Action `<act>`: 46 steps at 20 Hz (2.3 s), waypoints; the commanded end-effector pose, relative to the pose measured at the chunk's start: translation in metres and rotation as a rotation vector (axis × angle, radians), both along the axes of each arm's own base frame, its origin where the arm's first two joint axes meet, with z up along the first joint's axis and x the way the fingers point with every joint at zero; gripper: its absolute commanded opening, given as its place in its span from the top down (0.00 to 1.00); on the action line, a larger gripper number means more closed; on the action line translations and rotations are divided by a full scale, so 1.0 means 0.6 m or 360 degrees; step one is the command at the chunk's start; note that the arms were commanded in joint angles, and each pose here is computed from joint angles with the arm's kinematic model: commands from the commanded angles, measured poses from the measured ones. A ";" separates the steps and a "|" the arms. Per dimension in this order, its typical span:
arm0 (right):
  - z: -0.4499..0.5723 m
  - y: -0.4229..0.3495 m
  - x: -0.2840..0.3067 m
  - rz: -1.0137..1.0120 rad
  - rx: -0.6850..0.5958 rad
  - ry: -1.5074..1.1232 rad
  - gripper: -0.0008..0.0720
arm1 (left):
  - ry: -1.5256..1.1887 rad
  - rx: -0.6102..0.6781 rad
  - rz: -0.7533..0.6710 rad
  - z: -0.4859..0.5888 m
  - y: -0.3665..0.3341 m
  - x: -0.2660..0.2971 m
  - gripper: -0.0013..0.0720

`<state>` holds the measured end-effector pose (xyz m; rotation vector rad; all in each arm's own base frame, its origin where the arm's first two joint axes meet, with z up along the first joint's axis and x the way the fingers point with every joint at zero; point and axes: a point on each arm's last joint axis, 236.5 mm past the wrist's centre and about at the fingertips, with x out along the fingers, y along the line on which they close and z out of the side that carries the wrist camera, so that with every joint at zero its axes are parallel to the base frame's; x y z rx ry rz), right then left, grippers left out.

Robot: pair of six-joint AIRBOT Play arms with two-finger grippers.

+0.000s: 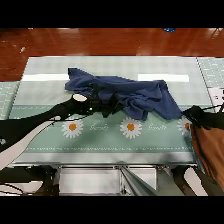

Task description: Fold the shirts.

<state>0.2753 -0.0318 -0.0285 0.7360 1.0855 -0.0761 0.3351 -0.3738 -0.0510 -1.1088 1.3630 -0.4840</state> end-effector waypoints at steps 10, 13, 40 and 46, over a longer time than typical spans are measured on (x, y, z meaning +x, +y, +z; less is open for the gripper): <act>-0.133 0.047 0.025 -0.0212 0.0373 0.0262 0.43 | -0.0106 0.0066 -0.0135 0.013 0.027 0.005 0.96; -0.142 0.075 0.073 -0.0176 0.0386 0.0241 0.43 | -0.0101 0.0059 -0.0146 0.014 0.026 0.002 0.96; 0.861 0.117 -0.113 0.0278 -0.1011 -0.1746 0.96 | -0.2596 0.0969 0.0845 0.999 0.536 -0.160 0.96; 0.737 0.079 -0.168 0.0263 -0.1065 -0.1223 0.95 | -0.2196 0.1810 0.0838 0.898 0.618 -0.237 0.96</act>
